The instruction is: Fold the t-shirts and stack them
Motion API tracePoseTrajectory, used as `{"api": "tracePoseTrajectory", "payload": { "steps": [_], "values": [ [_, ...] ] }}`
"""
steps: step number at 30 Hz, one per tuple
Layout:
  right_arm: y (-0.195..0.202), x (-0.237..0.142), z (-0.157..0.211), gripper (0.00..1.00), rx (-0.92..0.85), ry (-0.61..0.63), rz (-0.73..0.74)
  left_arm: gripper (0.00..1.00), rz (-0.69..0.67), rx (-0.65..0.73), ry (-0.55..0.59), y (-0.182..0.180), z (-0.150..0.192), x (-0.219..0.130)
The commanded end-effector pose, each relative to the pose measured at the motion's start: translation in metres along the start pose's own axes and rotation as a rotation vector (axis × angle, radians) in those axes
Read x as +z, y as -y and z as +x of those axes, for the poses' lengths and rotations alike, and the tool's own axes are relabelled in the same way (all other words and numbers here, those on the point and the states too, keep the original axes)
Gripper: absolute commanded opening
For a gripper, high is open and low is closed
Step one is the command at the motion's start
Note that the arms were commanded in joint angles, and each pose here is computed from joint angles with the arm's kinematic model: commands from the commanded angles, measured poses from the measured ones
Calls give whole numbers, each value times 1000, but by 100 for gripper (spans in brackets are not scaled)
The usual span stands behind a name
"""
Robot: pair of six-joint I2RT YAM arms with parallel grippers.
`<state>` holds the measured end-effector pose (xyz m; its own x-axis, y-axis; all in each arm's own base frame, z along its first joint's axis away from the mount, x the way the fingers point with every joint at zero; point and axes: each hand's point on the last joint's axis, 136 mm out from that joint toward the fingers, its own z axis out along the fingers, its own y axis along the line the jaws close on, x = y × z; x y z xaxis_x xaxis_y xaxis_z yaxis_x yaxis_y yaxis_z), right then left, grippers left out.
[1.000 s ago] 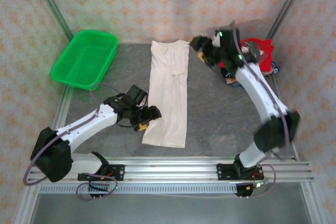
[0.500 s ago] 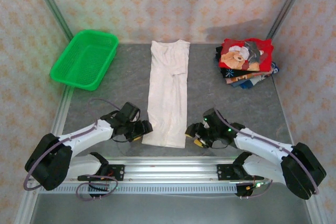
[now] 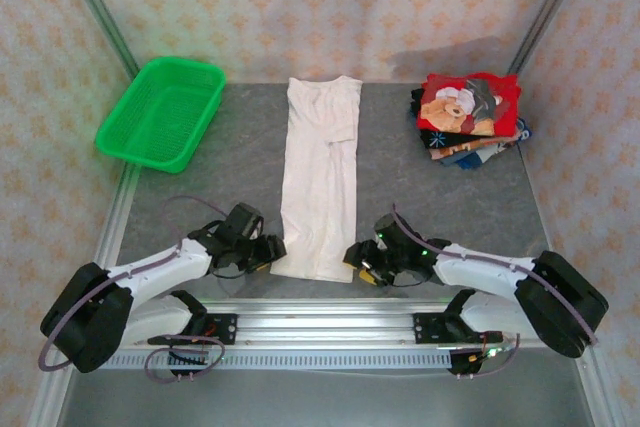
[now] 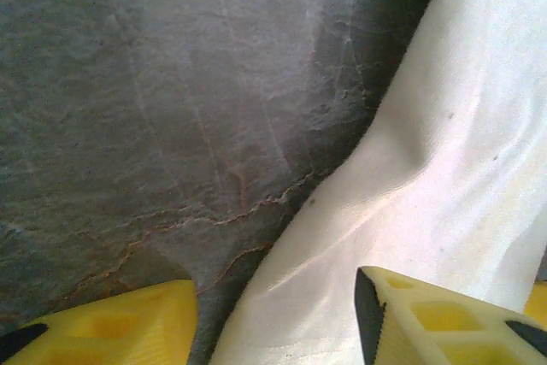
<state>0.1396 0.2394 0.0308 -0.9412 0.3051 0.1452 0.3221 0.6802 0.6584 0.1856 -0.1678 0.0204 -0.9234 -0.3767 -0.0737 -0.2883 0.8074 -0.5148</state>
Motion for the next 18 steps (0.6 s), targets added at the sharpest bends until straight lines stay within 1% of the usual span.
{"api": "tracePoseTrajectory", "payload": {
  "steps": [1,3,5,9,12,14,15,18],
  "values": [
    [-10,12,4,59,-25,-6,-25,49,82,34,-72,20,19,14],
    [-17,15,5,56,-41,-11,-26,46,92,51,-86,28,22,19],
    [-22,18,6,53,-52,-22,-23,41,90,68,-102,34,25,24],
    [-36,26,6,48,-62,-41,-46,37,104,87,-92,45,24,22],
    [-48,32,3,40,-85,-56,-31,30,119,97,-87,57,20,19],
    [-53,37,3,31,-88,-71,-24,26,139,105,-89,66,19,18],
    [-56,39,2,28,-87,-74,-21,26,150,109,-92,72,19,17],
    [-63,39,1,22,-89,-80,-25,23,163,114,-92,82,18,12]
  ]
}}
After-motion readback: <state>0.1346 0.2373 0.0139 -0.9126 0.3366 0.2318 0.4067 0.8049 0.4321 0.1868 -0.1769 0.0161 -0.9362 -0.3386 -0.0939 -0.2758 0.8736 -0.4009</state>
